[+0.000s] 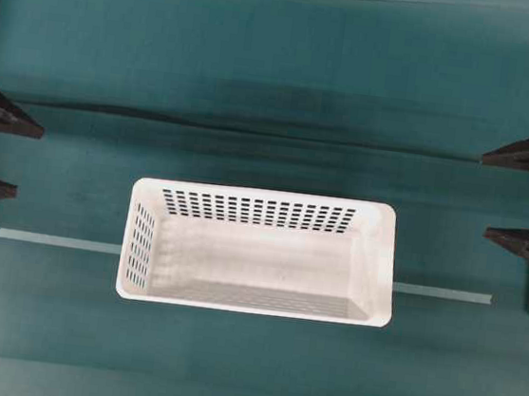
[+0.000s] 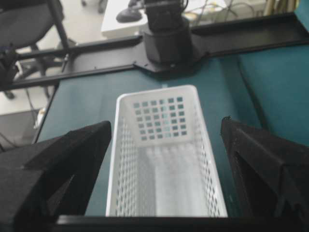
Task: Lift the white basket with both hands.
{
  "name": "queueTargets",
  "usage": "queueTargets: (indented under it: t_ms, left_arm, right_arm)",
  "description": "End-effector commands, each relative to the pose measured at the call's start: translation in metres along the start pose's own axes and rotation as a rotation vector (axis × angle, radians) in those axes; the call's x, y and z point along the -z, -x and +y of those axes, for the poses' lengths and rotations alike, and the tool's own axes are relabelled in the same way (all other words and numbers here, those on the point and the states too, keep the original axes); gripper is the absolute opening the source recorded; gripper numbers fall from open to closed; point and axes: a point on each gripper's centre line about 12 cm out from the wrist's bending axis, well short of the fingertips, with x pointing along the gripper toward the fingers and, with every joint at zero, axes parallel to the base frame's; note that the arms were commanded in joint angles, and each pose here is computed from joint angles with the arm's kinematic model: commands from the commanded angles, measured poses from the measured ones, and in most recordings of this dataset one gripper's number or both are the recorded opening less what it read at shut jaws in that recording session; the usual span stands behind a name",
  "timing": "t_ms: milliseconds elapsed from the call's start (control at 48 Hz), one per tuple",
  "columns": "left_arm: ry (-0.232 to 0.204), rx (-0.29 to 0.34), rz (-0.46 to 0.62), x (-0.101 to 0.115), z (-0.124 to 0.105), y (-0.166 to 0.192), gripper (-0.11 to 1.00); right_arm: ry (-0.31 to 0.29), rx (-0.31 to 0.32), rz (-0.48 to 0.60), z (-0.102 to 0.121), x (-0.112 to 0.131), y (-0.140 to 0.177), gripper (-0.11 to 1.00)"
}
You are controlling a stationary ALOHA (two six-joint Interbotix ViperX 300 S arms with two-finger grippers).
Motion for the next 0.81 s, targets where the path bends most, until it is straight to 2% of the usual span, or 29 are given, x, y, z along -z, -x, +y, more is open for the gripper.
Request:
queueTargets:
  t_ms: [0,479,646,792]
  left_arm:
    - [-0.005,0.006,-0.013,-0.004,-0.002,0.001,0.88]
    - [-0.001,-0.014,0.032,0.002,0.001,0.004,0.88]
    - [-0.003,-0.011,0.024,0.001,0.001,0.007,0.88]
    - [0.003,-0.019,0.045,0.01,0.004,0.006,0.88]
  right_arm:
    - [0.0,-0.002,-0.006,0.0,-0.002,0.0,0.96]
    - [-0.005,0.006,0.007,0.0,-0.001,0.007,0.96]
    - [-0.006,0.019,0.049,-0.003,0.009,0.012,0.96]
    - [-0.007,0.024,0.078,-0.005,0.019,0.011,0.96]
